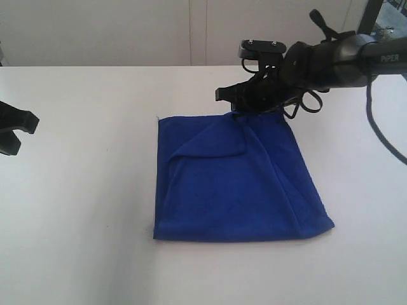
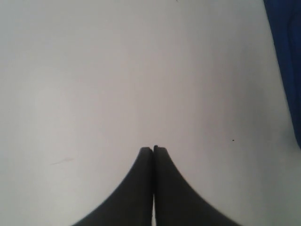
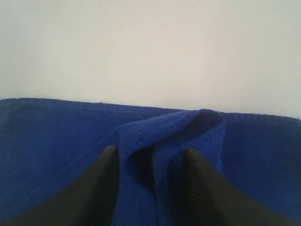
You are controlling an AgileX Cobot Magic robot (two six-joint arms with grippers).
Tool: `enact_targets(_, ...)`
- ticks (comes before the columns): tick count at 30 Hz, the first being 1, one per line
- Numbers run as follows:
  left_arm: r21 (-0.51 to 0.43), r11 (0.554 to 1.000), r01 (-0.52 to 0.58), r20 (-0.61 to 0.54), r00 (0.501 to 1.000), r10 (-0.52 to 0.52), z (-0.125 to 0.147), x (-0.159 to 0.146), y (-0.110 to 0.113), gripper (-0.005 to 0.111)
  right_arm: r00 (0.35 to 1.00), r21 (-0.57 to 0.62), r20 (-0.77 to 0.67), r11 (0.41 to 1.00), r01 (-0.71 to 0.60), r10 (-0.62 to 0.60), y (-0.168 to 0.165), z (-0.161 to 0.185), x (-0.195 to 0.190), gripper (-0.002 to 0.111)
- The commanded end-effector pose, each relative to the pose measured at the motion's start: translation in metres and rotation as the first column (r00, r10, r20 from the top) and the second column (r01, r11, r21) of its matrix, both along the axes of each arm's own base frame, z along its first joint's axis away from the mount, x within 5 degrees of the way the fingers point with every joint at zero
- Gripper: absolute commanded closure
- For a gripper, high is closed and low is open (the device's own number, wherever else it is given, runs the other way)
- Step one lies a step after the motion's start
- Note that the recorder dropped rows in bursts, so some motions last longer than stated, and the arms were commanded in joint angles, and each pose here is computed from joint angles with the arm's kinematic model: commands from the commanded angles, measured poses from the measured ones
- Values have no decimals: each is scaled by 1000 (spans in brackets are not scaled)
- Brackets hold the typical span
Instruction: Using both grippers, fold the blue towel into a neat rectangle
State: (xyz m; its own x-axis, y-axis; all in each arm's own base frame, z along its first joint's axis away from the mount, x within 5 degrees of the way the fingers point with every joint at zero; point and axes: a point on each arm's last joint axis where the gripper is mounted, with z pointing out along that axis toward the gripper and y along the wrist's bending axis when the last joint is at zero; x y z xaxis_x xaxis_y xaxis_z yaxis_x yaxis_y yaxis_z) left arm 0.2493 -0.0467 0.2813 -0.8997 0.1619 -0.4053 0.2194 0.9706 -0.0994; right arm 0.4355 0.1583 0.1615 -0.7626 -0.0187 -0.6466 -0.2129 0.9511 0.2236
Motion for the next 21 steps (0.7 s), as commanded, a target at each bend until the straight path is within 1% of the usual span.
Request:
enact_targets(1,-12,1000,0,-3,1000,0,2,-3,-1,107,1000,-16,17,1000,16,-16,-15,4,5,66)
enact_targets(10,-12,1000,0,-3,1000,0,2,-3,-1,107,996,-12,28,996,84,-84,-42,4,14,66)
enact_targets(16,-12,1000,0,-3,1000,0,2,-3,-1,107,993,9,32,994,110,-110,-43,6,14,66)
enact_targets(19,-12,1000,0,-3,1000,0,2,-3,-1,107,988,46,20,987,154,-155,-47,12,14,66)
enact_targets(21,-12,1000,0,-3,1000,0,2,-3,-1,107,986,48,15,985,163,-164,-52,16,14,66)
